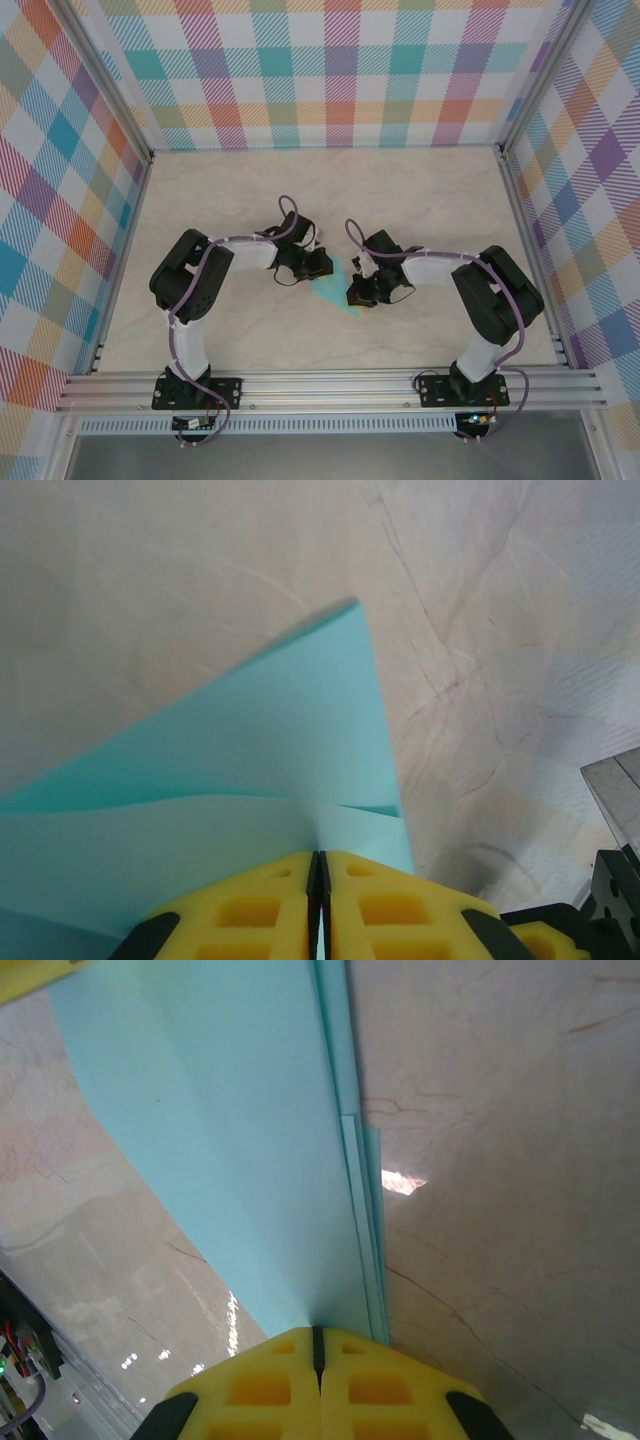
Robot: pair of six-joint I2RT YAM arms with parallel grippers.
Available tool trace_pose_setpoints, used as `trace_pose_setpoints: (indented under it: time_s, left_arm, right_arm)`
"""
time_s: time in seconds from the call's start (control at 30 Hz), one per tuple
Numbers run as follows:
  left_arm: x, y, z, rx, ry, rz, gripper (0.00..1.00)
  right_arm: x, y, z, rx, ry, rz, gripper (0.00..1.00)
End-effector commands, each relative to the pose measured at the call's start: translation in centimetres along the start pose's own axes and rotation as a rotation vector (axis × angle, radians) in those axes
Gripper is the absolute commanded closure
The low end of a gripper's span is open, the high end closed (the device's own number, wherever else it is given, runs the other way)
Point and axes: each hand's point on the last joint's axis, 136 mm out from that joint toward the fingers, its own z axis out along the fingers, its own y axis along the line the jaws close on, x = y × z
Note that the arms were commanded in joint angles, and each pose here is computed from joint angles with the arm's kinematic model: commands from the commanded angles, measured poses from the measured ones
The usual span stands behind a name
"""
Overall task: Fold a paper plane with a square sheet of paper (fold left side to right side)
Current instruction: Fourth fold the wing at the center of the table.
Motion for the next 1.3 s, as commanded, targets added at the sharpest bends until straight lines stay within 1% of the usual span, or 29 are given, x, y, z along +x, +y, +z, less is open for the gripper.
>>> trace_pose_setpoints:
  time_s: [0.0, 0.23, 0.37, 0.47, 0.53, 0.6, 0.7, 0.8, 0.9, 1.03, 1.27]
  left_arm:
    - [-1.7, 5.3, -0.6, -0.134, -0.004, -0.032, 0.88]
    - [-6.6, 6.1, -3.0, -0.098, -0.076, -0.011, 0.88]
    - [-8.4, 5.0, -5.5, -0.06, -0.116, 0.008, 0.87]
    - [-8.1, 3.1, -8.4, -0.049, -0.147, 0.039, 0.85]
    - [-7.2, 1.5, -10.5, -0.026, -0.179, 0.058, 0.84]
    - [-5.7, 0.0, -11.6, 0.007, -0.202, 0.07, 0.84]
    - [-2.2, -2.2, -11.1, 0.054, -0.178, 0.106, 0.84]
    - [1.3, -3.7, -9.3, 0.093, -0.13, 0.114, 0.85]
    - [3.4, -5.0, -7.4, 0.138, -0.108, 0.119, 0.86]
    - [4.6, -5.9, -5.0, 0.141, -0.072, 0.125, 0.87]
    - [5.4, -6.6, -2.7, 0.135, -0.014, 0.137, 0.89]
  right_arm:
    - [4.2, -5.2, 1.3, 0.182, 0.114, 0.113, 0.99]
    - [4.2, -5.2, 1.2, 0.188, 0.11, 0.111, 1.0]
    - [3.9, -5.1, 1.2, 0.185, 0.105, 0.109, 1.0]
    - [3.8, -4.9, 1.2, 0.179, 0.099, 0.109, 1.0]
    - [3.7, -4.9, 1.1, 0.182, 0.095, 0.109, 1.0]
    - [3.6, -5.0, 1.1, 0.187, 0.091, 0.108, 1.0]
    - [3.5, -5.1, 1.3, 0.19, 0.091, 0.108, 1.0]
    - [3.5, -5.2, 1.5, 0.193, 0.096, 0.112, 1.0]
    - [3.6, -5.3, 1.5, 0.196, 0.103, 0.116, 1.0]
    - [3.7, -5.4, 1.5, 0.201, 0.105, 0.117, 1.0]
    - [3.2, -5.1, 1.3, 0.2, 0.099, 0.112, 1.0]
